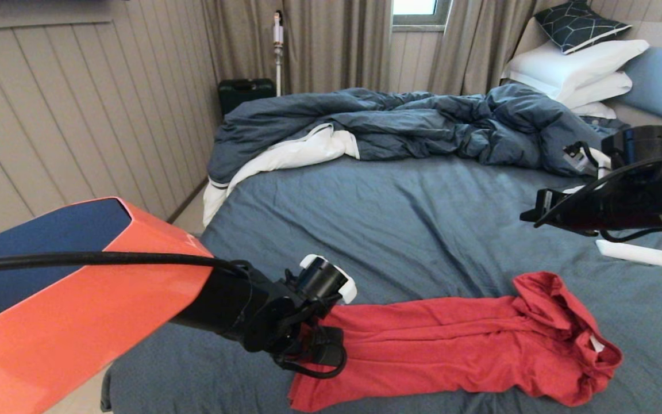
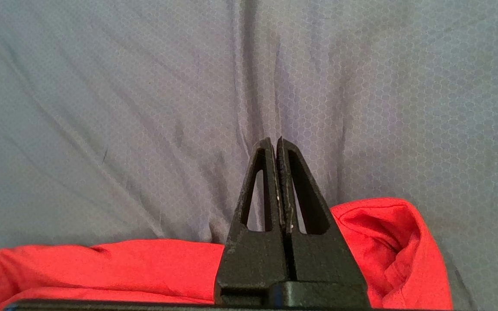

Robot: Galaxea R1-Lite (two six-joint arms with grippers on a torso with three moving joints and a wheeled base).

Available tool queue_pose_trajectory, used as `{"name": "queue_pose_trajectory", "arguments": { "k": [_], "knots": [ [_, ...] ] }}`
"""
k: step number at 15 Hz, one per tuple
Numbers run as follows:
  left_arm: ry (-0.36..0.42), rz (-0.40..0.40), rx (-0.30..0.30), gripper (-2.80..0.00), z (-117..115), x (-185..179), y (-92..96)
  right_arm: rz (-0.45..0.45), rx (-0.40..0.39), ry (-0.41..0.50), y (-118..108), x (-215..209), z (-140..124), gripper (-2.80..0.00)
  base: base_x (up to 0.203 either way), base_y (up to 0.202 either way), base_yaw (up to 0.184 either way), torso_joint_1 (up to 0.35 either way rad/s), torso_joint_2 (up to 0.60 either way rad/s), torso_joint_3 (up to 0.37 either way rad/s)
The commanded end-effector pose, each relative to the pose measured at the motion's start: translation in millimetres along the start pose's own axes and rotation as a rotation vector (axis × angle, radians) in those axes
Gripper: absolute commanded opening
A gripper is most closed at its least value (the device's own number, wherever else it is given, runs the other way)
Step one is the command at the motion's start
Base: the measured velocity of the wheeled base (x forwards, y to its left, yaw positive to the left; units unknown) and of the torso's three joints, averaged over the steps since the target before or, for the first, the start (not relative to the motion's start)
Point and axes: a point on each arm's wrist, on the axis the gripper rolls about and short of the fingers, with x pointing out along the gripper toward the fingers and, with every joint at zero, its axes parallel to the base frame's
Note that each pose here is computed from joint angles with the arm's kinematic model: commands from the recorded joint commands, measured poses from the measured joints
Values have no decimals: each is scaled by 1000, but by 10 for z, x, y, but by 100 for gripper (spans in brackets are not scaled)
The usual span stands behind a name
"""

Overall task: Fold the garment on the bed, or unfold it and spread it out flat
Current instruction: Unford the red T-shirt

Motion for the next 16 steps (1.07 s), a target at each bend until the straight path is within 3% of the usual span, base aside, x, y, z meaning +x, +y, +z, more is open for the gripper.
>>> {"name": "queue_pose_trajectory", "arguments": {
  "k": [1,5,11,16],
  "knots": [
    [1,2,-7,-280,-10,-18,11,4,1,3,3,-3,-7,-280,0,0,0,0,0,0],
    [-1,21,-33,-280,-67,-150,116,5,2,5,6,-13,-10,-280,0,0,0,0,0,0],
    [-22,74,-111,-280,18,-339,566,7,1,18,5,33,-39,-280,0,0,0,0,0,0],
    [-64,123,-120,-280,232,-407,966,6,2,16,-5,44,-32,-280,0,0,0,0,0,0]
  ]
}}
